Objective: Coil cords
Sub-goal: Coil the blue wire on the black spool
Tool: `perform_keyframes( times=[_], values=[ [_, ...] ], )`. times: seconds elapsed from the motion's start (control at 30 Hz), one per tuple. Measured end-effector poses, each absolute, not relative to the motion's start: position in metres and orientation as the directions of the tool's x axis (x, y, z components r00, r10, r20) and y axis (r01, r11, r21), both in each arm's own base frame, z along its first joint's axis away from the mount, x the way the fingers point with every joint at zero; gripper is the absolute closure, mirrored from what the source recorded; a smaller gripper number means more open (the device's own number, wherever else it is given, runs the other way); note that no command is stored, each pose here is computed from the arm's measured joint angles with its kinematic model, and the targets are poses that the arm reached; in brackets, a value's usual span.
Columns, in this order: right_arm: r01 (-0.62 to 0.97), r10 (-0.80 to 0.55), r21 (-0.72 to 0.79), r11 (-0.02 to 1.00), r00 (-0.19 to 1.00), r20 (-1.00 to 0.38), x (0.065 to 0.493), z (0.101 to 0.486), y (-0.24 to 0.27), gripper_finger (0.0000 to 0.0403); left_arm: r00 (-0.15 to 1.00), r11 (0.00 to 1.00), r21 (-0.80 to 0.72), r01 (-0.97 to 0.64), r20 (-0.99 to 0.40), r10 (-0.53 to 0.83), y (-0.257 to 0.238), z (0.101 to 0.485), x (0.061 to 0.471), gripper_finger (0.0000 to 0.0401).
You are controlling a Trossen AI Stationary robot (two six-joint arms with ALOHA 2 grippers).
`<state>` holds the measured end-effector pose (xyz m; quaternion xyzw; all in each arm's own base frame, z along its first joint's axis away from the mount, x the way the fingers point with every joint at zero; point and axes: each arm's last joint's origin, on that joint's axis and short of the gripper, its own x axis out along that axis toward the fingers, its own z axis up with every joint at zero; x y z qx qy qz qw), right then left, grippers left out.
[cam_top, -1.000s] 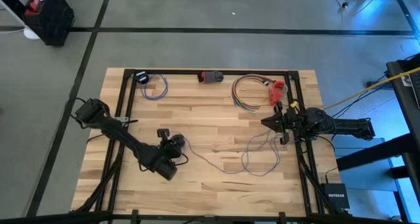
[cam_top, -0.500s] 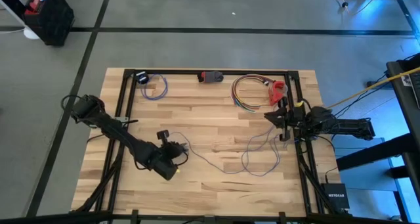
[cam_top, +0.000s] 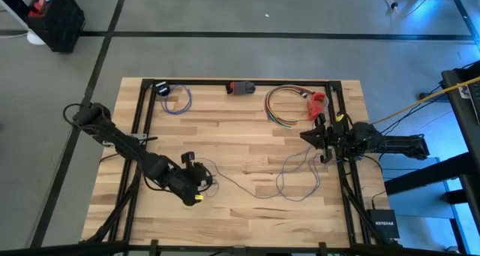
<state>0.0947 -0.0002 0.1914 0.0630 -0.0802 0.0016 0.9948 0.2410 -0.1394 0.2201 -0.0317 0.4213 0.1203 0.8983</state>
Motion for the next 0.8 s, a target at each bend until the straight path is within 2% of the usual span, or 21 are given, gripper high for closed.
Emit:
perform_keyframes(
  times=[0.13,0.3,0.5,0.8],
  values=[
    [-0.010,-0.007,0.096,0.995,0.984,0.177,0.096,0.194,0.000,0.0356,0.658,0.971,0.029,-0.238,-0.731,0.183,-0.130,0.233,0.243,0.0401],
    [-0.004,-0.007,0.074,0.997,0.988,0.152,0.103,0.193,0.000,0.0356,0.747,0.986,0.050,-0.157,-0.648,0.152,-0.122,0.250,0.252,0.0401],
    [0.004,-0.007,0.048,0.999,0.998,0.057,0.117,0.200,0.000,0.0356,0.811,0.997,0.056,-0.057,-0.580,0.079,-0.104,0.260,0.270,0.0401],
    [0.018,-0.021,-0.020,1.000,0.990,-0.139,0.155,0.223,-0.001,0.0356,0.898,0.973,0.211,-0.089,-0.407,0.171,-0.063,0.277,0.294,0.0401]
  ],
)
